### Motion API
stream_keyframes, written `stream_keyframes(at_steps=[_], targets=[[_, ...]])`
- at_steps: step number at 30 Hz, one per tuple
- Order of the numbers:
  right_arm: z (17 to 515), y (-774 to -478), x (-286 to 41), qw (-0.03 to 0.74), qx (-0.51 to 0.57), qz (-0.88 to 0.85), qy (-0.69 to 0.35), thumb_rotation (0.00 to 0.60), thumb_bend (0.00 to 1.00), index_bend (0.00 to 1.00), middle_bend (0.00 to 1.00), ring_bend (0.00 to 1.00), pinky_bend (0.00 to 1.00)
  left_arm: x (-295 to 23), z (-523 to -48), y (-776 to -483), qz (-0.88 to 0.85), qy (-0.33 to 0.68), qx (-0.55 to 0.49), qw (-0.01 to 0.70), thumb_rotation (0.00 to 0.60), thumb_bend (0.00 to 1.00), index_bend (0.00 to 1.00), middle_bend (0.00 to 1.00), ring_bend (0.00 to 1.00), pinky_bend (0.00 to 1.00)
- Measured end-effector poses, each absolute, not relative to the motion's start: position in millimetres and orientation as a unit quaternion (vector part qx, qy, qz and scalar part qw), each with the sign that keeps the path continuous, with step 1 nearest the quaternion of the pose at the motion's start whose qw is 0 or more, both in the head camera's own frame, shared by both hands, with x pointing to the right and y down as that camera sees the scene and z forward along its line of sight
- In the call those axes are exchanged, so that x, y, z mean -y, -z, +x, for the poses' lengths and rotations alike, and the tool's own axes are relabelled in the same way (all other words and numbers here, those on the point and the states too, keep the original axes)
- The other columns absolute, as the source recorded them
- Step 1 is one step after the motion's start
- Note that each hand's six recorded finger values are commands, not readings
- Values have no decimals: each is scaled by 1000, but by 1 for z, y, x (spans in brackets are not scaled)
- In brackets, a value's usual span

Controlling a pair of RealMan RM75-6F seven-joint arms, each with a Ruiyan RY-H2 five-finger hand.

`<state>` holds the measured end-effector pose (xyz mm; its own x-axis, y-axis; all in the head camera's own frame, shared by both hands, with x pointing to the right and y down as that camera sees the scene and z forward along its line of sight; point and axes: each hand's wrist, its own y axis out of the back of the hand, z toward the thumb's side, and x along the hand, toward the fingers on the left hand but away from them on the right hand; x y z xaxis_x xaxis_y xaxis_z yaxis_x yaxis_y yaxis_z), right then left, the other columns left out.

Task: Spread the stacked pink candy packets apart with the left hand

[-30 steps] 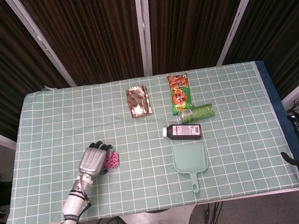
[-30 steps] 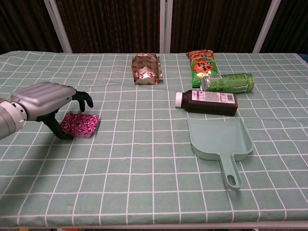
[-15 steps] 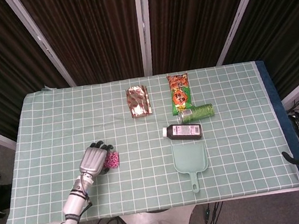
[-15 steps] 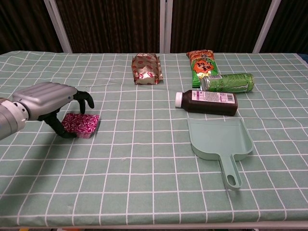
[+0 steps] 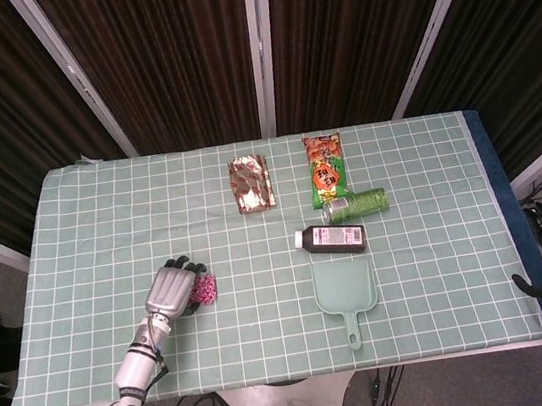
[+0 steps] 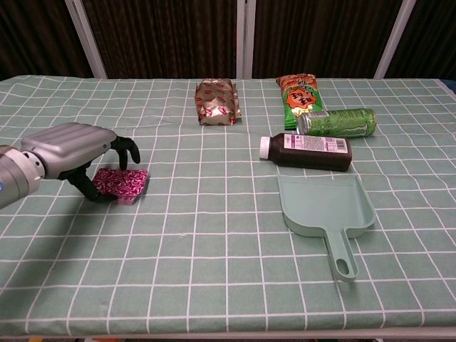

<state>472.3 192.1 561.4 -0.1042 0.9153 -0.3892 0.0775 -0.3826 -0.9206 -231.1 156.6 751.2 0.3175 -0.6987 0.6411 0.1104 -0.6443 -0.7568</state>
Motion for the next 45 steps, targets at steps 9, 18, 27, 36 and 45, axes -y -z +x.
stream_keyframes(at_steps=[9, 18, 27, 36, 45], targets=[[472, -561, -192, 348, 434, -572, -603, 600, 101, 0, 0, 0, 0, -156, -232, -752, -722, 549, -204, 369, 600, 251, 301, 407, 173, 265], [472, -562, -192, 349, 434, -573, -601, 600, 102, 0, 0, 0, 0, -156, -234, -752, -720, 550, -206, 370, 600, 295, 313, 441, 173, 265], [471, -560, -191, 353, 435, -572, -599, 600, 101, 0, 0, 0, 0, -153, -233, -743, -722, 540, -221, 371, 600, 343, 323, 478, 197, 265], [468, -559, -191, 356, 434, -571, -599, 600, 101, 0, 0, 0, 0, -129, -248, -731, -705, 547, -247, 378, 600, 343, 328, 487, 198, 265], [467, -559, -189, 356, 431, -571, -602, 600, 101, 0, 0, 0, 0, -86, -297, -737, -651, 589, -281, 387, 600, 328, 283, 384, 157, 257]])
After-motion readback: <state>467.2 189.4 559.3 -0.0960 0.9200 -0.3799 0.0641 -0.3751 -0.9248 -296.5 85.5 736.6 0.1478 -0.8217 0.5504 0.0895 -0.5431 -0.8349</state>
